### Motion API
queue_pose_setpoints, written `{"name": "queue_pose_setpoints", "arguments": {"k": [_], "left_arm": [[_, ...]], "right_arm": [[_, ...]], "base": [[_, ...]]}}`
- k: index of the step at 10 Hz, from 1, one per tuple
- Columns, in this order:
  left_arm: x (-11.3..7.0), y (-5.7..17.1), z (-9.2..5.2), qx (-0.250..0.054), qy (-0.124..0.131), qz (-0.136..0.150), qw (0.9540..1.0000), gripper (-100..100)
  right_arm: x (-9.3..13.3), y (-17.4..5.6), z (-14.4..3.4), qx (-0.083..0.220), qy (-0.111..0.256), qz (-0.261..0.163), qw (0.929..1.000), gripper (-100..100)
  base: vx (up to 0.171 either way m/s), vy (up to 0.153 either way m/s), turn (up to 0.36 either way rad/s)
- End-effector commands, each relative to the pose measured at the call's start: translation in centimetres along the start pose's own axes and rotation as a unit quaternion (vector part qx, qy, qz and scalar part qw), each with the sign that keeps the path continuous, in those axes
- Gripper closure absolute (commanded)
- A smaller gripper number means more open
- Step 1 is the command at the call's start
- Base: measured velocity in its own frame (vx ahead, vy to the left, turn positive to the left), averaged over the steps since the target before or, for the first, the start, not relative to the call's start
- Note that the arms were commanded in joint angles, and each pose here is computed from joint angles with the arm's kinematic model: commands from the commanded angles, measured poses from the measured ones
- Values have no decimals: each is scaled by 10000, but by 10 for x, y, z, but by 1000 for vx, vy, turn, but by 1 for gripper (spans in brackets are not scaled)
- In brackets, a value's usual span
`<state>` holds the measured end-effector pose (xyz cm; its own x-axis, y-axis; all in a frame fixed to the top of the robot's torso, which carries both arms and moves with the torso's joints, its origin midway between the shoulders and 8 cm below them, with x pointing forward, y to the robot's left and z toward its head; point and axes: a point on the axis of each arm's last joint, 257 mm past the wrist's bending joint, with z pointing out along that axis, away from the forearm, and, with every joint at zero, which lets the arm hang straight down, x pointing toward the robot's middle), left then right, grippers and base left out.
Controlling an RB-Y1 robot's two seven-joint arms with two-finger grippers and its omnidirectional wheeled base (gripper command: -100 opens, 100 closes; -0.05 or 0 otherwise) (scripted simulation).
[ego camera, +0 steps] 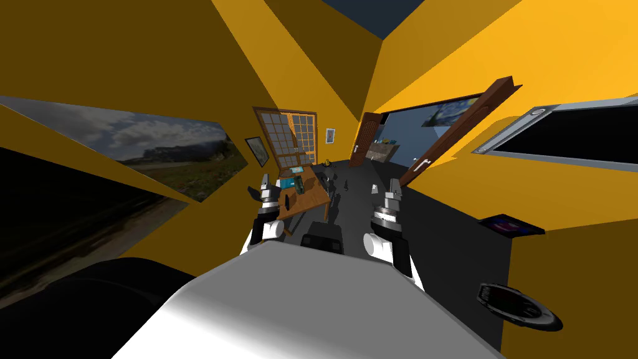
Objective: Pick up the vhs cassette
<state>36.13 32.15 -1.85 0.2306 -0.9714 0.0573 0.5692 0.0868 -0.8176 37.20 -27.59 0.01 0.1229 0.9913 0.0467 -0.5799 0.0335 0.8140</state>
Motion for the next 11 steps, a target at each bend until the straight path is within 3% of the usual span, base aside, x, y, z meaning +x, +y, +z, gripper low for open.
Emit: {"name": "queue_pose_setpoints", "arguments": {"k": [1,4,7,8,11], "left_arm": [[4,11,-4,-150,166,29,9997,-100],[13,38,-16,-521,509,78,9973,-100],[20,78,-40,-1085,906,121,9899,-100],[20,78,-40,-1086,947,147,9895,-100],[21,125,-78,-1822,1355,205,9737,-100]], "right_arm": [[0,0,0,0,0,0,10000,0],[0,0,0,0,0,0,10000,0],[0,0,0,0,0,1,10000,0],[0,0,0,0,0,1,10000,0],[0,0,0,0,0,1,10000,0]], "base": [[-4,-9,-63],[-11,-22,-61],[-16,-34,-95],[-15,-20,-30],[-10,-28,-110]]}}
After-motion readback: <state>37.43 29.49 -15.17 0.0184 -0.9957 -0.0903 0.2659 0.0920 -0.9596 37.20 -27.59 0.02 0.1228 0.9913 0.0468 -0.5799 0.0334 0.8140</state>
